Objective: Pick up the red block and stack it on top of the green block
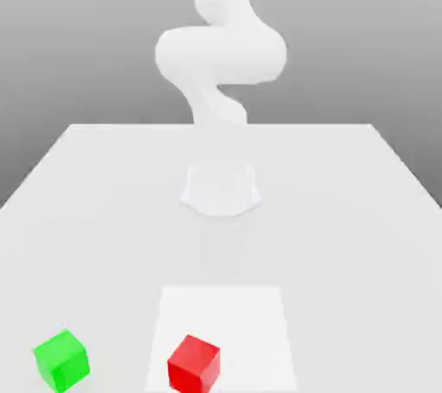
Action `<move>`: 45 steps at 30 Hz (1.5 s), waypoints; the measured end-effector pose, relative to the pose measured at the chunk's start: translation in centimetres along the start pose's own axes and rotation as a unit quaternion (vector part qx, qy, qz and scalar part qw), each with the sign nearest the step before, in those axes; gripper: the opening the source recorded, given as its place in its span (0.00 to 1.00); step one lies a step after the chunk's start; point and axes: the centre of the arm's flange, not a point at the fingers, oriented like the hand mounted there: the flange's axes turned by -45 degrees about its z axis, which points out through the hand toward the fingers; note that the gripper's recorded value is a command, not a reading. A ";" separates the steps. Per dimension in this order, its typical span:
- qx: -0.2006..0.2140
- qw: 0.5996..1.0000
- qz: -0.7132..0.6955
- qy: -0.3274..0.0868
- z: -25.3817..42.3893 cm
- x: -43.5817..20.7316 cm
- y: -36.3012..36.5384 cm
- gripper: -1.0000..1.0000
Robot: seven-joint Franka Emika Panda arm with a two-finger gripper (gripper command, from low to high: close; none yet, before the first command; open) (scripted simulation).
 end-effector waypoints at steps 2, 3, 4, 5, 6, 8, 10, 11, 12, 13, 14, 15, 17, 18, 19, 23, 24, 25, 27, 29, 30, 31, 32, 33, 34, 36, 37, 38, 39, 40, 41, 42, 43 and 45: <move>-0.011 0.999 0.016 -0.030 4.2 -0.2 0.1 0.50; -0.016 0.999 0.023 -0.044 6.2 -0.4 0.2 0.50; -0.020 0.998 0.031 -0.058 8.1 -0.7 0.3 0.50; -0.025 0.996 0.038 -0.072 10.1 -1.1 0.4 0.50; -0.029 0.995 0.046 -0.086 12.0 -1.5 0.5 0.50; -0.038 0.991 0.061 -0.113 15.7 -2.6 0.9 0.50; -0.046 0.986 0.076 -0.140 19.4 -4.0 1.2 0.50; -0.049 0.983 0.084 -0.154 21.1 -4.8 1.4 0.50; -0.053 0.980 0.092 -0.167 22.9 -5.7 1.6 0.50; -0.056 0.977 0.099 -0.181 24.6 -6.6 1.8 0.50; -0.060 0.973 0.107 -0.194 26.2 -7.6 2.0 0.50; -0.063 0.969 0.115 -0.207 27.8 -8.7 2.2 0.50; -0.069 0.961 0.132 -0.234 30.9 -10.9 2.7 0.50; -0.071 0.956 0.140 -0.247 32.3 -12.1 2.9 0.50; -0.074 0.951 0.149 -0.260 33.7 -13.4 3.1 0.50; -0.082 0.929 0.180 -0.311 38.8 -18.9 3.5 0.50; -0.083 0.923 0.188 -0.324 39.9 -20.4 3.6 0.50; -0.084 0.918 0.195 -0.335 40.9 -21.8 3.6 0.50; -0.085 0.914 0.201 -0.343 43.0 -23.9 3.7 0.50; -0.086 0.913 0.202 -0.345 45.0 -25.7 3.7 0.50; -0.086 0.912 0.202 -0.345 45.9 -26.7 3.7 0.50; -0.086 0.912 0.202 -0.346 46.4 -27.2 3.7 0.00; -0.086 0.912 0.202 -0.346 46.4 -27.2 3.7 0.00; -0.086 0.912 0.202 -0.345 46.4 -27.2 3.7 0.00; -0.086 0.912 0.202 -0.345 46.4 -27.2 3.7 0.00; -0.086 0.913 0.202 -0.345 46.4 -27.2 3.7 0.00; -0.086 0.913 0.202 -0.345 46.6 -27.4 3.7 0.00; -0.086 0.912 0.203 -0.345 46.3 -27.1 3.7 0.00; -0.086 0.912 0.203 -0.345 45.6 -26.4 3.7 0.00; -0.086 0.912 0.203 -0.345 44.8 -25.7 3.7 0.00; -0.086 0.912 0.203 -0.345 43.9 -24.8 3.7 0.00; -0.086 0.912 0.203 -0.345 43.0 -24.0 3.7 0.00; -0.091 0.910 0.214 -0.344 42.1 -23.2 4.4 0.00; -0.120 0.889 0.287 -0.336 41.2 -22.1 9.4 0.00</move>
